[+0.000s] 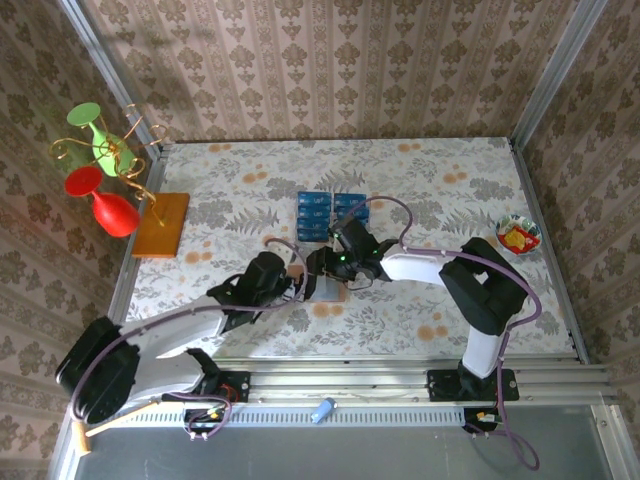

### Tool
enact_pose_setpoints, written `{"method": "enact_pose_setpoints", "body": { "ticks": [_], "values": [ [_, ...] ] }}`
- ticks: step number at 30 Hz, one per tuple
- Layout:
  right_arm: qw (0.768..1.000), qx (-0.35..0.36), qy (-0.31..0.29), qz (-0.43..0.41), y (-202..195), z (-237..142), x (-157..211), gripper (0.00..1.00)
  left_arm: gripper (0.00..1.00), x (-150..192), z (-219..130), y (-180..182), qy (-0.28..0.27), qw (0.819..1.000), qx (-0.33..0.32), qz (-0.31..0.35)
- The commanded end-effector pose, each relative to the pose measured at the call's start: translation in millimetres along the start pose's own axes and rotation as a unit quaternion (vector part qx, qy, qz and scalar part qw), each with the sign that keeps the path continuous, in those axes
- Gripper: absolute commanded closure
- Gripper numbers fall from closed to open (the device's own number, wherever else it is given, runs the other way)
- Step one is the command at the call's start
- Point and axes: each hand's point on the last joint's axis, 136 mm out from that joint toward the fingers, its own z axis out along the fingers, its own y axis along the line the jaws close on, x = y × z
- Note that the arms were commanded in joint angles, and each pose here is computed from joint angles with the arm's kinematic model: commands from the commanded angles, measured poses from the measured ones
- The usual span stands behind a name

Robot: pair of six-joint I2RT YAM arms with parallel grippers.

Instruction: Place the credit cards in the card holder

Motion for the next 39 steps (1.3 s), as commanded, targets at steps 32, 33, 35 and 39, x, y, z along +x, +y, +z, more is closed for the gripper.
{"method": "enact_pose_setpoints", "body": {
  "ticks": [32,33,35,39],
  "values": [
    [0.999,-0.005,0.012,-0.036,40.9,8.0,3.8,0.48,0.00,-1.3,-13.4,52.0,-0.005,0.995,-0.057,-0.082],
    [0.999,0.002,0.007,-0.037,36.1,2.5,1.8,0.48,0.00,0.0,-11.7,52.1,0.000,0.995,-0.057,-0.081],
    [0.999,0.018,-0.001,-0.036,21.4,-7.4,0.5,0.49,0.00,4.1,-6.7,50.7,0.015,0.996,-0.055,-0.074],
    [0.999,0.046,-0.003,-0.027,-9.4,-14.7,6.1,0.52,0.00,12.3,2.8,52.6,0.045,0.995,-0.065,-0.066]
  ]
}}
